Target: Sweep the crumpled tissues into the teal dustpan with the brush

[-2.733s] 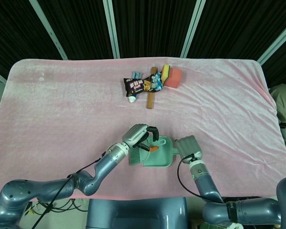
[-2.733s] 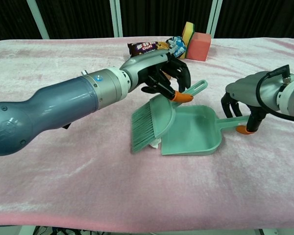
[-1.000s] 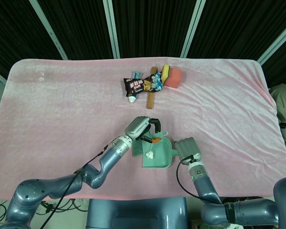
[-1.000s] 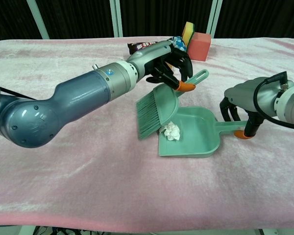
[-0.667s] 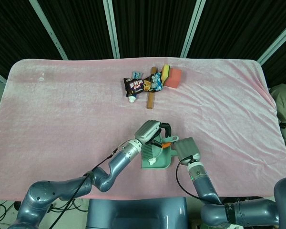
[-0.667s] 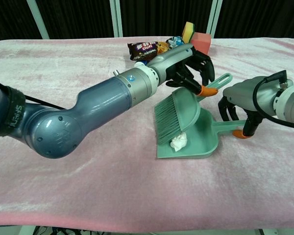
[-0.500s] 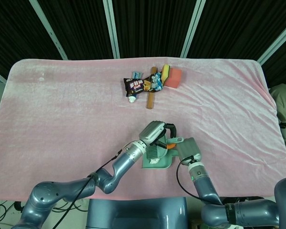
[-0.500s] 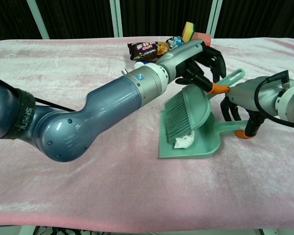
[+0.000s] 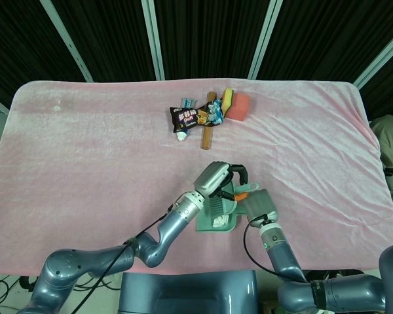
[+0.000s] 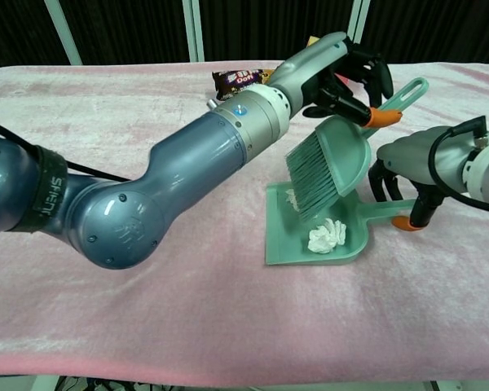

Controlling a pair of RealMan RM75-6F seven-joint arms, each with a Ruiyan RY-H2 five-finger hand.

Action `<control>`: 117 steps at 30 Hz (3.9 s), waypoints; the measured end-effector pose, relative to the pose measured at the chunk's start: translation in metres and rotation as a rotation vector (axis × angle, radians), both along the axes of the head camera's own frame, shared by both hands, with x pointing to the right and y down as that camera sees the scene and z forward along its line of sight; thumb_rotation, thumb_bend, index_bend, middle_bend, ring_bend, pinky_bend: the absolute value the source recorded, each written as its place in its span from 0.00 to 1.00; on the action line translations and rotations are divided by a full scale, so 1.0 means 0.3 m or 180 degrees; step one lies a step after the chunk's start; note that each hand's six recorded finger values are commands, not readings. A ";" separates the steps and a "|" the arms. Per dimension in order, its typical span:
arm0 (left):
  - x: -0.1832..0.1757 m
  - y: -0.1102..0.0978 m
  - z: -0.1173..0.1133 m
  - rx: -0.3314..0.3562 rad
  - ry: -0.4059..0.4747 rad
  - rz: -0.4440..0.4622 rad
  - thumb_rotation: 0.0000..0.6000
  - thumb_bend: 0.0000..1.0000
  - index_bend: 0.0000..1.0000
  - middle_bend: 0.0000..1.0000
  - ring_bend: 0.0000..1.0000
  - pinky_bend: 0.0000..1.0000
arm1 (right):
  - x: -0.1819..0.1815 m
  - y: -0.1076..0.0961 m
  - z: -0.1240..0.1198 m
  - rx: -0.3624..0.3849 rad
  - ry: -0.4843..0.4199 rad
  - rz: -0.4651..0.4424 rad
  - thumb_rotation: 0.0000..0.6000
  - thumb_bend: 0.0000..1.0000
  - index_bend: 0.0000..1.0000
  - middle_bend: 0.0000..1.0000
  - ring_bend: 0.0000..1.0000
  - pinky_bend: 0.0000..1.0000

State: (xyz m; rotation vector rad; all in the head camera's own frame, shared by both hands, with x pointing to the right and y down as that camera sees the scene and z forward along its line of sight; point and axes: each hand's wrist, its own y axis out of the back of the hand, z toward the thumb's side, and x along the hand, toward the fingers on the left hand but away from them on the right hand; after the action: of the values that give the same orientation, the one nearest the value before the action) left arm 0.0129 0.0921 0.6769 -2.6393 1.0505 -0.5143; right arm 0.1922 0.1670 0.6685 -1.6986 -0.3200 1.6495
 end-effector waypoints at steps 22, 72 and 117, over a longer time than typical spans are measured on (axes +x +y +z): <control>-0.374 -0.153 -0.046 0.0582 -0.0863 0.0290 1.00 0.36 0.66 0.68 0.87 0.99 | -0.012 0.008 -0.007 0.0049 0.0027 -0.0001 1.00 0.44 0.69 0.63 0.72 0.83; -1.019 -0.034 0.081 0.0239 -0.2317 0.0179 1.00 0.06 0.41 0.46 0.86 0.99 | 0.009 -0.014 0.001 0.0149 0.0095 0.0054 1.00 0.38 0.48 0.44 0.68 0.83; -1.565 0.381 -0.425 0.0706 -0.3282 -0.0859 1.00 0.00 0.00 0.00 0.00 0.00 | 0.573 0.098 -0.395 0.0944 -0.0536 0.0541 1.00 0.08 0.00 0.00 0.00 0.20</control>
State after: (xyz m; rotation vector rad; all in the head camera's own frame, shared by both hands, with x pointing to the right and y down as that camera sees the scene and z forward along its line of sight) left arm -0.4567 0.2065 0.5496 -1.6235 0.9841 -1.4810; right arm 0.3641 0.1965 0.5499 -1.6196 -0.7704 1.4916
